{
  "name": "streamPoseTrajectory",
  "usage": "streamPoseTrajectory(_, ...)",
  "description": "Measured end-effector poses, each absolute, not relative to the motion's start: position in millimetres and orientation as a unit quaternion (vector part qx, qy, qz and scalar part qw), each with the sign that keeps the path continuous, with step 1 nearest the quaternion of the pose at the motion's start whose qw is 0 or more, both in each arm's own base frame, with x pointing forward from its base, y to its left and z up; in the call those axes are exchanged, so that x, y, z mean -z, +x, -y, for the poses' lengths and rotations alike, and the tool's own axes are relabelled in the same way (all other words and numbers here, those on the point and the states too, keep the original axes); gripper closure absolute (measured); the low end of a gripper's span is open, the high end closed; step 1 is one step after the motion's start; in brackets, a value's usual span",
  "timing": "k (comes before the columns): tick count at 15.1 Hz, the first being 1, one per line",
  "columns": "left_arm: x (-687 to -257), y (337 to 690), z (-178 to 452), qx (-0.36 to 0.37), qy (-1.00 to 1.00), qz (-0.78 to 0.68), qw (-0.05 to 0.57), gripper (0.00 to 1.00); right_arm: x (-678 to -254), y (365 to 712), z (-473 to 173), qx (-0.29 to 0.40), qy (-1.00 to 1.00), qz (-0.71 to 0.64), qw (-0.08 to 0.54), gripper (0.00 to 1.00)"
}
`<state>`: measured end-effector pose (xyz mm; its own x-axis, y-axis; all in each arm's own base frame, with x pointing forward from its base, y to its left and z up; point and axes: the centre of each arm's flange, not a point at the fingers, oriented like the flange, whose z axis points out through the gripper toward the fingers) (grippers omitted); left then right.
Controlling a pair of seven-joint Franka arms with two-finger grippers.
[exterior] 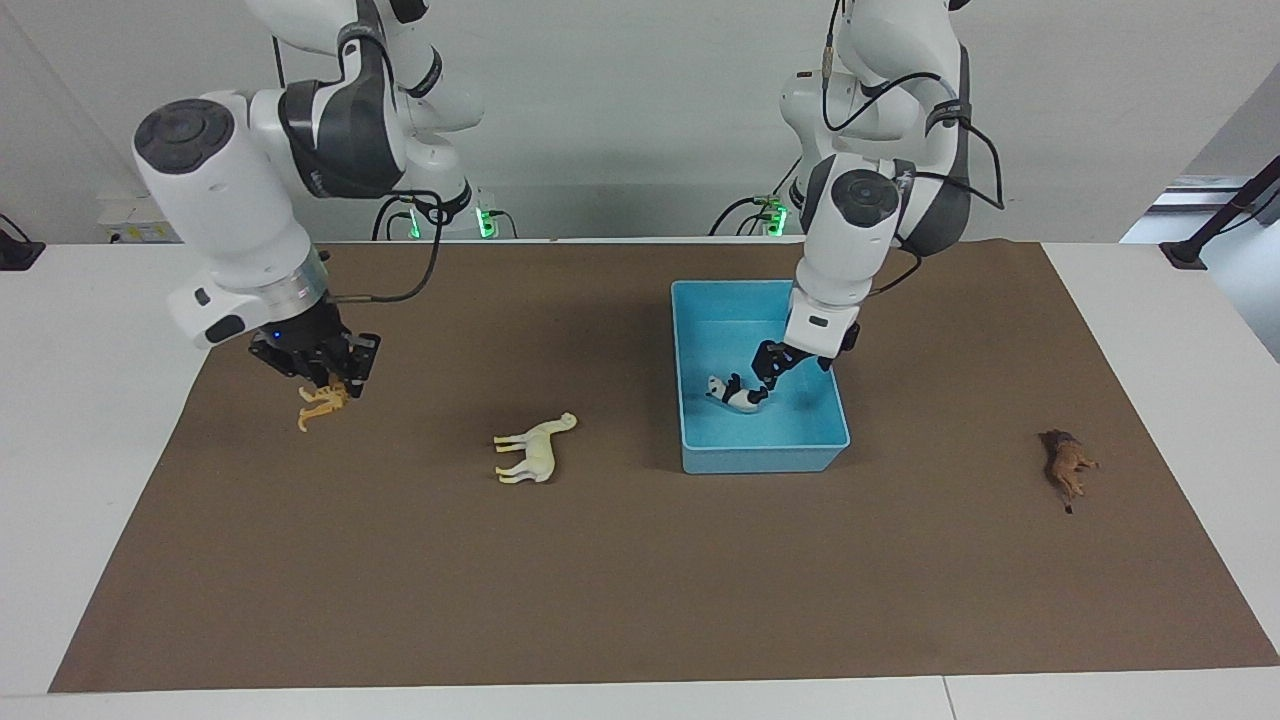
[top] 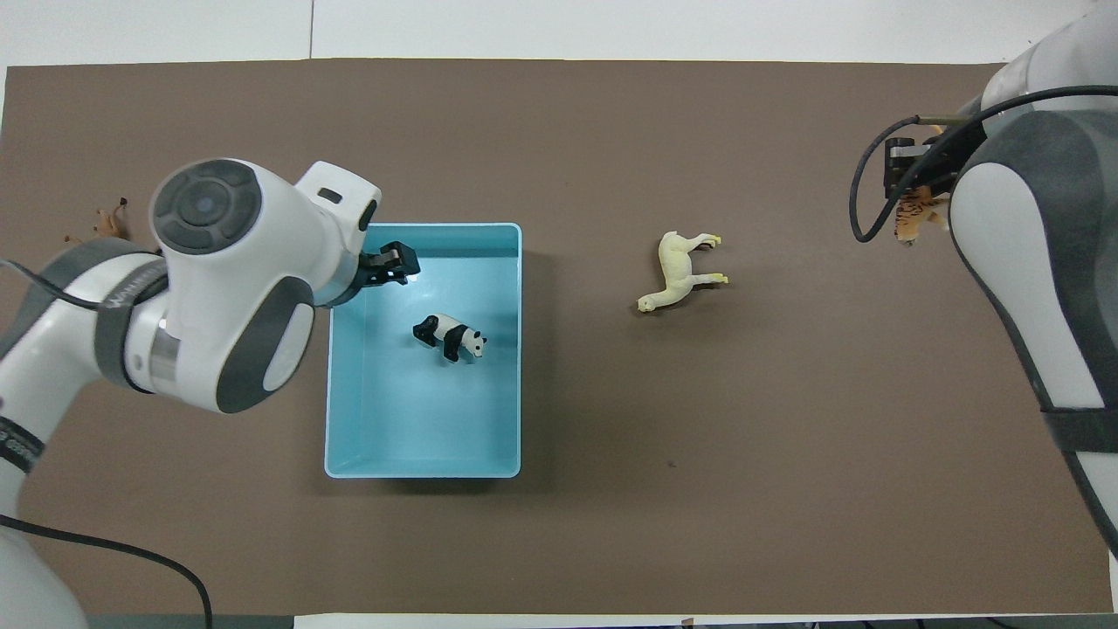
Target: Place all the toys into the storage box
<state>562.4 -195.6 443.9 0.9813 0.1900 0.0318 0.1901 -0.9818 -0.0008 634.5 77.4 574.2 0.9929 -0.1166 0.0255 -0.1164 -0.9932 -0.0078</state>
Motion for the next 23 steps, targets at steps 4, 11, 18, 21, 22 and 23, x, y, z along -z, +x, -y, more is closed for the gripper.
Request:
streamPoseTrajectory(4,-465,615,22,0.039,-0.999,-0.015,0.008,0.0,-611,619,-222,0.057,-0.988,-0.108,0.094,0.68)
streamPoseTrajectory(11,-396,665,-152,0.084,-0.993,-0.08,0.028,0.0,-484,584,-488,0.105,-0.967,-0.146,0.181,0.68)
streamPoseTrajectory(18,-348,677,-190,0.106,-0.988,-0.103,0.049,0.0,-436,582,-537,0.098,-0.963,-0.189,0.165,0.41)
streamPoseTrajectory(21,-330,679,-205,0.113,-0.983,-0.129,0.069,0.0,-457,595,-503,0.082,-0.965,-0.222,0.116,0.11)
streamPoseTrajectory(22,-324,679,-205,0.112,-0.982,-0.133,0.072,0.0,-476,604,-480,0.082,-0.963,-0.237,0.102,0.01)
streamPoseTrajectory(23,-318,679,-204,0.108,-0.982,-0.136,0.071,0.0,-499,612,-453,0.084,-0.96,-0.25,0.093,0.0)
